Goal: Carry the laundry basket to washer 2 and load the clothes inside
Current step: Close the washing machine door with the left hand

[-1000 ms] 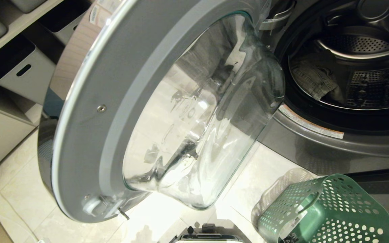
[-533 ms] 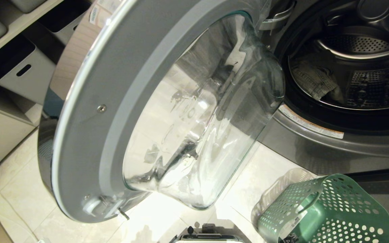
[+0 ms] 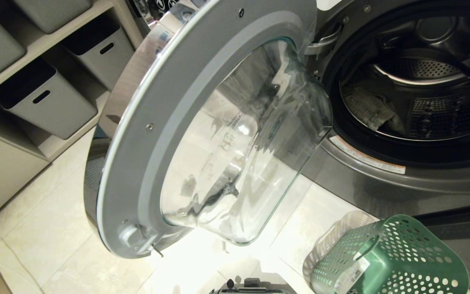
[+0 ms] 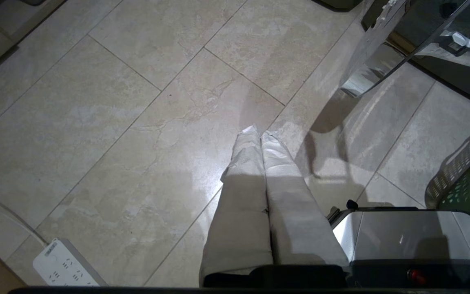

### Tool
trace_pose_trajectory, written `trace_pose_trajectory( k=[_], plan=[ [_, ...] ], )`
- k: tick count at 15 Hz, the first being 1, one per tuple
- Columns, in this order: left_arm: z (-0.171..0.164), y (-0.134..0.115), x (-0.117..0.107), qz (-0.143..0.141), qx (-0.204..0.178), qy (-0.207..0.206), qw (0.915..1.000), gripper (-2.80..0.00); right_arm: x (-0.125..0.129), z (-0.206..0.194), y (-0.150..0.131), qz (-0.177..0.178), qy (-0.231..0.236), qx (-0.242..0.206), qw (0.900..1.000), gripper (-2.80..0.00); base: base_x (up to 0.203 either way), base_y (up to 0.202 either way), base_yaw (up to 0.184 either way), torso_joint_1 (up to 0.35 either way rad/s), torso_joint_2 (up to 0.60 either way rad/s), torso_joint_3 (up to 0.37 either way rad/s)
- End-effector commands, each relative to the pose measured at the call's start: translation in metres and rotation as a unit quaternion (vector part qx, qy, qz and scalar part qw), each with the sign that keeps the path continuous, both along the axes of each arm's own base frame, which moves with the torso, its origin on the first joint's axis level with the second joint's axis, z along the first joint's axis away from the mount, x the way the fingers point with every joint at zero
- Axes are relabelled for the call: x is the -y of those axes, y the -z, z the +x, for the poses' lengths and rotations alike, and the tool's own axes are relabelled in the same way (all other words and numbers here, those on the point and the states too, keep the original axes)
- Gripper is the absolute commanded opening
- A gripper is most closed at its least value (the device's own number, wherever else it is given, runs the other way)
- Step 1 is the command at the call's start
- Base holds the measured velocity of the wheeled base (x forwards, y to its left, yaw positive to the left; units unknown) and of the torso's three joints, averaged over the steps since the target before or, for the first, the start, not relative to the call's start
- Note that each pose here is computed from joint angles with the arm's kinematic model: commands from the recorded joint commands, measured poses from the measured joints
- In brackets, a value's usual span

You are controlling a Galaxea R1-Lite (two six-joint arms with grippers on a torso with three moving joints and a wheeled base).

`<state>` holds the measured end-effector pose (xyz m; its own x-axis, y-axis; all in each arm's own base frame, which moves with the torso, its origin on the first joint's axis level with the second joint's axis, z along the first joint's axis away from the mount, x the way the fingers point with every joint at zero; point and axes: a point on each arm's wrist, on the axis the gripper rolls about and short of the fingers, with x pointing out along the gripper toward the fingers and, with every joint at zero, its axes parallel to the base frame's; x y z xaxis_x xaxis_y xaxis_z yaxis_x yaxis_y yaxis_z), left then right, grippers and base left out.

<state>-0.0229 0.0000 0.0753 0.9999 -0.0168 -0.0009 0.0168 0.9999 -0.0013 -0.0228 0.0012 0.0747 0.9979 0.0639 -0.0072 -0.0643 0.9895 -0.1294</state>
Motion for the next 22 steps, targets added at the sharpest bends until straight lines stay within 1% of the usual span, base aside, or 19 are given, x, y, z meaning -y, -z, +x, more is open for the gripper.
trace_pose_trajectory(
  k=[1, 22],
  plan=[
    [0.0001, 0.0, 0.0, 0.0, 0.0, 0.0, 1.0, -2.8, 0.0, 0.0001, 0.0, -0.001, -0.001, -0.001, 1.0, -2.8, 0.0, 0.0, 0.0, 0.002, 0.01, 0.193],
    [0.0001, 0.0, 0.0, 0.0, 0.0, 0.0, 1.0, -2.8, 0.0, 0.0001, 0.0, 0.0, 0.0, -0.001, 1.0, -2.8, 0.0, 0.0, 0.0, 0.002, 0.0, 0.203]
  ],
)
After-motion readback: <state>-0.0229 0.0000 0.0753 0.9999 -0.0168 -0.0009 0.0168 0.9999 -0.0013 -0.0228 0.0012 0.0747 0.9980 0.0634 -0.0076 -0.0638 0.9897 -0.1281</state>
